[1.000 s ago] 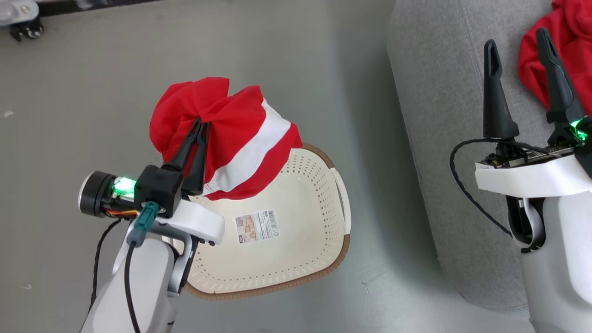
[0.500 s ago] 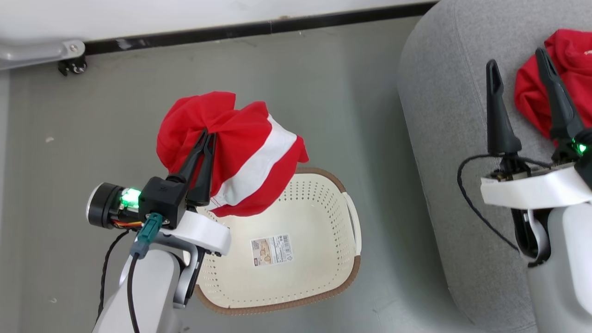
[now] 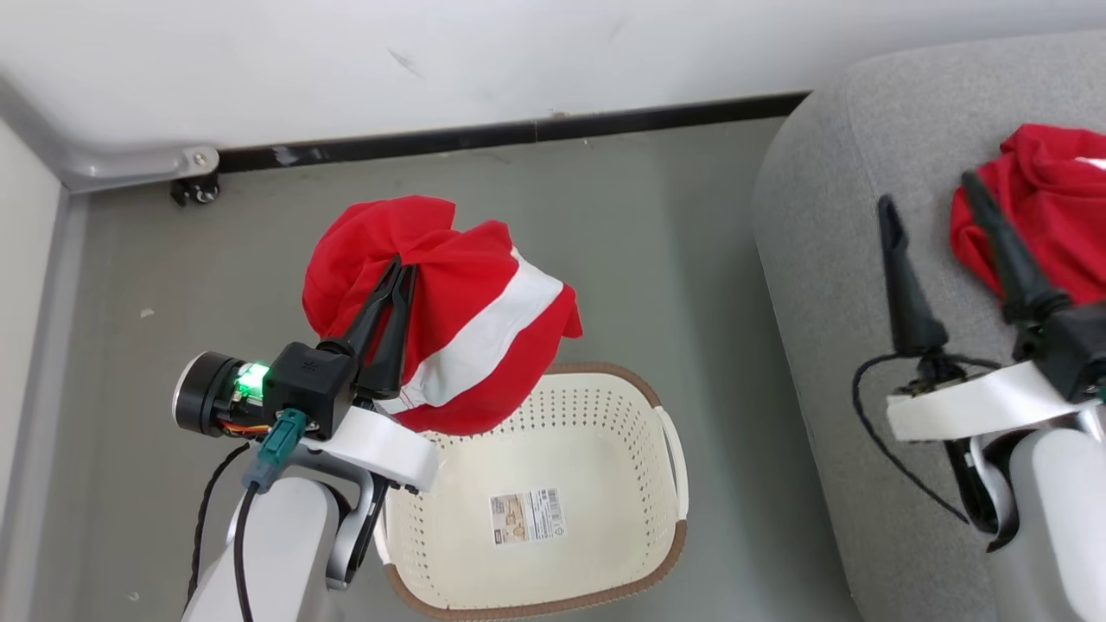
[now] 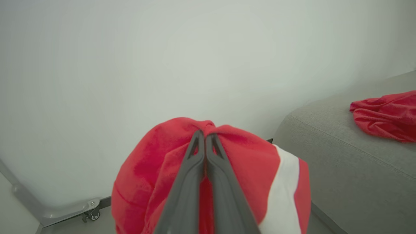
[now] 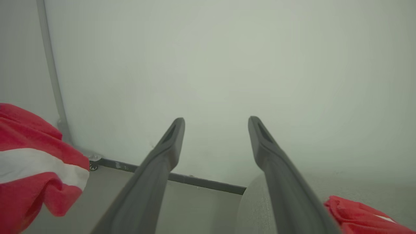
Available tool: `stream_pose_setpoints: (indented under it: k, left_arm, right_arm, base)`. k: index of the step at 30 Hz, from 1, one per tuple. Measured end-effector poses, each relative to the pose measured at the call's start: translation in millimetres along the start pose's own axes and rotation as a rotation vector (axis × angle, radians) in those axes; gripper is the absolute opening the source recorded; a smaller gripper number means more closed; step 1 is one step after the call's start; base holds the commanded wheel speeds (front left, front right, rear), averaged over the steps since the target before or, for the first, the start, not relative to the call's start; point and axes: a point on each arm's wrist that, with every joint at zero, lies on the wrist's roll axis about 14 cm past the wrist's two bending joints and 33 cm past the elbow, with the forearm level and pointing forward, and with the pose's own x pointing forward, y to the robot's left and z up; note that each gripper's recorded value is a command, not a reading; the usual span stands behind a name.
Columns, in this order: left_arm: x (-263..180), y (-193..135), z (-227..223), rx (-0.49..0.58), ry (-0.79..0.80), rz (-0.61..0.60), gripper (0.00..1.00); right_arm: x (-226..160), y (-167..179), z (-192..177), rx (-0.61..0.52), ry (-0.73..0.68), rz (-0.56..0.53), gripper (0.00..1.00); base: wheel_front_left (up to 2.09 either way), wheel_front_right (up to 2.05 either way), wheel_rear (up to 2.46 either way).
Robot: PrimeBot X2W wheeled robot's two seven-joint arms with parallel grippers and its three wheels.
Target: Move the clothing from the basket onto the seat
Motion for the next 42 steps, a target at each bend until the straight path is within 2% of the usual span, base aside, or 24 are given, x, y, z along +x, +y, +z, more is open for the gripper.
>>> stream_pose_setpoints:
  k: [9,16,32,35,42]
  left_arm:
    - [-9,0,29,0.016,-0.061,-0.020,0.00]
    - [-18,-5,53,0.036,-0.110,-0.054,0.00]
    - [-34,-25,89,0.066,-0.188,-0.121,0.00]
    - [-36,-28,94,0.070,-0.199,-0.126,0.00]
    - [-41,-37,101,0.077,-0.217,-0.156,0.00]
  right_arm:
    - [-9,26,8,-0.032,0.014,0.092,1.00]
    - [-24,58,11,-0.048,0.040,0.207,1.00]
    - [-69,140,12,-0.044,0.133,0.527,1.00]
    - [-75,144,12,-0.037,0.148,0.554,1.00]
    - [-62,136,35,-0.070,0.115,0.567,1.00]
  base:
    - [0.00,0.00,0.00]
    - [0.00,0.00,0.00]
    - [0.00,0.00,0.00]
    - [0.00,0.00,0.00]
    - [0.00,0.00,0.00]
